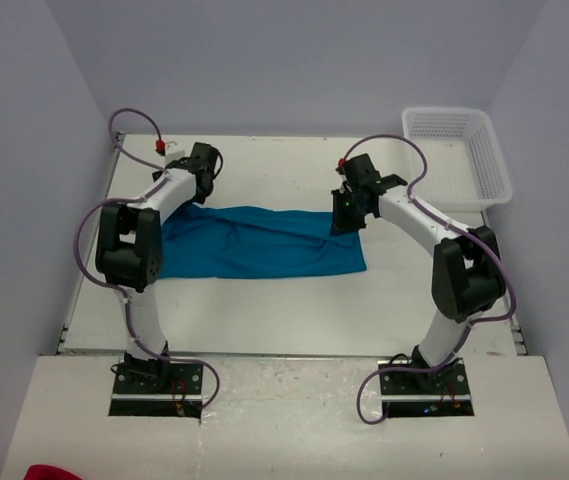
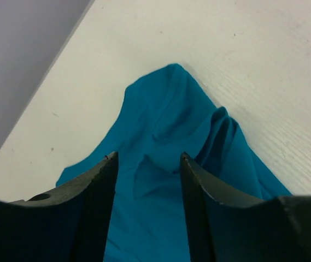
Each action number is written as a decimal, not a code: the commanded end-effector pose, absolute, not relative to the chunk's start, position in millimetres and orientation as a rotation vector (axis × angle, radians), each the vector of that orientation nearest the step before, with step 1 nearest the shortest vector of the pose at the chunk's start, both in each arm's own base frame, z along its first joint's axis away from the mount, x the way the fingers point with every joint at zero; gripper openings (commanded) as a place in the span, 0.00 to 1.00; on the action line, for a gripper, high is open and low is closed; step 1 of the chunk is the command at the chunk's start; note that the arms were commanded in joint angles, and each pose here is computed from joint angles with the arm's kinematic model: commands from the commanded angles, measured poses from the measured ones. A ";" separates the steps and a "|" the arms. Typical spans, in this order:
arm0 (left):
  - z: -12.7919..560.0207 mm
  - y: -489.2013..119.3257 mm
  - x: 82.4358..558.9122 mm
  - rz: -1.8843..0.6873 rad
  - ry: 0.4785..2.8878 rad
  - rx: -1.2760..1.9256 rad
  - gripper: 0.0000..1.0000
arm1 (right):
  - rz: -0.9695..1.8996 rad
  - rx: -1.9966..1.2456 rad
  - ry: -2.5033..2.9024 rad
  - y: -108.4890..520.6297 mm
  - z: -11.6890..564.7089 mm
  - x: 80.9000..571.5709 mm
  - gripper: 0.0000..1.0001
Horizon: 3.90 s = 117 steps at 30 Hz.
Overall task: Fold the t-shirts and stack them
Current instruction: Fold the other side of the tshirt into a rectangle
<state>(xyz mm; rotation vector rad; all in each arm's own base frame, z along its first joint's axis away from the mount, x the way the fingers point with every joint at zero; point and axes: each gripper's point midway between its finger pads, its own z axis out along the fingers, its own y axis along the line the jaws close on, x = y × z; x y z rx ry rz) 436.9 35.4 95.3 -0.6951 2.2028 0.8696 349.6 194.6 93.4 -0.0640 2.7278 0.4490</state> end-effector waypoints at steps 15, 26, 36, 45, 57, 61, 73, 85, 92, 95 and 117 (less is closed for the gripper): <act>117.9 24.7 411.2 0.914 2.145 -0.642 0.66 | 0.492 -0.105 2.704 206.7 96.8 353.4 0.14; 97.0 -11.8 438.5 0.647 2.287 -0.573 0.48 | 0.398 -0.066 2.734 198.8 92.0 358.4 0.13; 81.5 -57.7 437.4 0.175 2.391 -0.521 0.58 | 0.407 -0.082 2.702 198.0 102.1 357.6 0.14; 67.2 -40.1 443.4 0.158 2.385 -0.547 0.58 | 0.430 -0.097 2.699 199.2 102.8 353.7 0.14; 42.4 -21.8 452.8 0.098 2.416 -0.557 0.42 | 0.452 -0.103 2.700 202.8 103.4 354.8 0.14; 39.6 -28.7 457.3 0.045 2.420 -0.537 0.29 | 0.448 -0.102 2.705 202.9 101.0 355.5 0.14; 51.1 -37.7 467.4 -0.021 2.387 -0.482 0.00 | 0.461 -0.101 2.715 204.7 95.9 355.8 0.14; 52.7 -25.9 443.1 0.048 2.395 -0.538 0.19 | 0.490 -0.107 2.710 208.5 97.1 353.2 0.14; 43.4 -30.0 438.3 0.020 2.411 -0.529 0.39 | 0.494 -0.108 2.710 208.3 96.8 351.3 0.14; 39.0 -31.6 440.4 0.013 2.418 -0.527 0.39 | 0.493 -0.105 2.708 207.4 97.5 351.4 0.14; 92.2 -62.9 442.8 -0.089 2.341 -0.459 0.00 | 0.459 -0.094 2.714 205.5 93.5 355.8 0.14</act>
